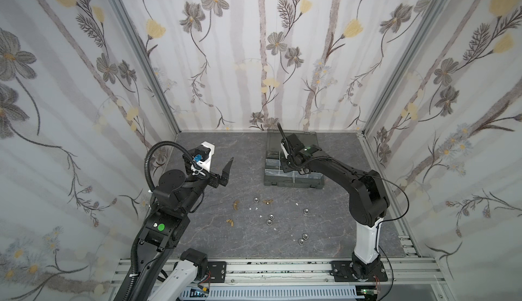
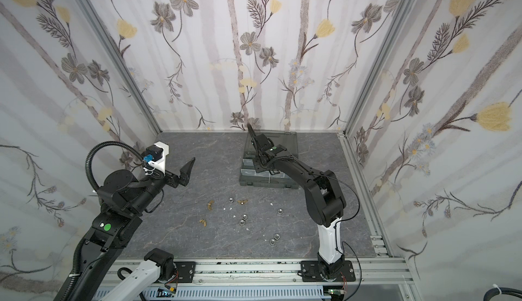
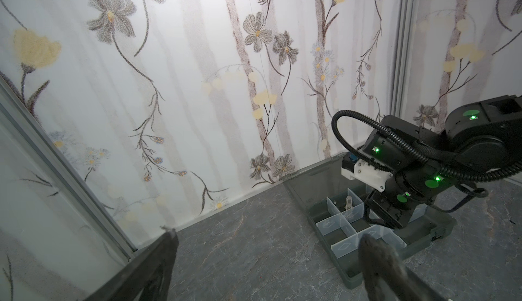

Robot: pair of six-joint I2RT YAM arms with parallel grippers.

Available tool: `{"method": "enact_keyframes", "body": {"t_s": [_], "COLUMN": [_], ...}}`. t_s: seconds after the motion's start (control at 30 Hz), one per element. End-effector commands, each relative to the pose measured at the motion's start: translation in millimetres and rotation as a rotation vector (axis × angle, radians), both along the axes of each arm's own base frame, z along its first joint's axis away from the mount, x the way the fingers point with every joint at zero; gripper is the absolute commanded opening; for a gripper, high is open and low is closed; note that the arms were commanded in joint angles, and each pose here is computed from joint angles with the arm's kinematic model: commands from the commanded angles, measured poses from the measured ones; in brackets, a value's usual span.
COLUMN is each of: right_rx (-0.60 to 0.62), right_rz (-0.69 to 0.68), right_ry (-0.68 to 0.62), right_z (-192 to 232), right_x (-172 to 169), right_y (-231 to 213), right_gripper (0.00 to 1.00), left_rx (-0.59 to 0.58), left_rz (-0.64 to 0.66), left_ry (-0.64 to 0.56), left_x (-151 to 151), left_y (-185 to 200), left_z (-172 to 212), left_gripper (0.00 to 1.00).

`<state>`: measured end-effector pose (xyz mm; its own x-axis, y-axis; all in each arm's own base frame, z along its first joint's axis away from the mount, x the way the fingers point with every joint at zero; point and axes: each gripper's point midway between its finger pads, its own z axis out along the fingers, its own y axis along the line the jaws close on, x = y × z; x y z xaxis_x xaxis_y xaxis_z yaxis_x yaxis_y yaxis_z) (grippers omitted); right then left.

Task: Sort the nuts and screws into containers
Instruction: 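Open the right gripper to drop the wing nut into a compartment, then lower the right gripper onto another brass wing nut and grasp it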

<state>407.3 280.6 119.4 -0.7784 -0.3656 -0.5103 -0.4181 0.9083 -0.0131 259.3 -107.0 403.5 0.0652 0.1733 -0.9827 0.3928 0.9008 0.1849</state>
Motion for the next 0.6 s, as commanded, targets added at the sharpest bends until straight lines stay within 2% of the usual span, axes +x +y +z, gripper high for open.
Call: {"method": "enact_keyframes", "body": {"t_s": [0.0, 0.07, 0.13, 0.23, 0.33, 0.4, 0.57], "right_rx": [-0.031, 0.000, 0.035, 0.055, 0.002, -0.033, -0.142], "right_rz": [0.277, 0.505, 0.637, 0.721, 0.768, 0.825, 0.887], "right_ry": [0.031, 0.055, 0.062, 0.074, 0.077, 0.086, 0.119], "right_z": [-5, -12, -14, -15, -25, -36, -70], "right_x": [-43, -79, -102, -113, -114, -128, -136], "right_y": [35, 59, 74, 82, 82, 91, 89], "right_gripper": [0.42, 0.46, 0.47, 0.47, 0.49, 0.50, 0.50], "left_rx": [0.008, 0.008, 0.011, 0.010, 0.006, 0.007, 0.012], "left_rz": [-0.027, -0.031, -0.033, -0.034, -0.037, -0.040, -0.043], "left_ry": [-0.028, -0.032, -0.033, -0.039, -0.038, -0.036, -0.033], "left_x": [-6, -8, -10, -12, -15, -16, -18], "left_y": [-3, -3, -2, -2, -1, -1, -1], "left_z": [8, 8, 8, 11, 11, 10, 9], "left_gripper": [1.00, 1.00, 1.00, 1.00, 1.00, 1.00, 1.00]}}
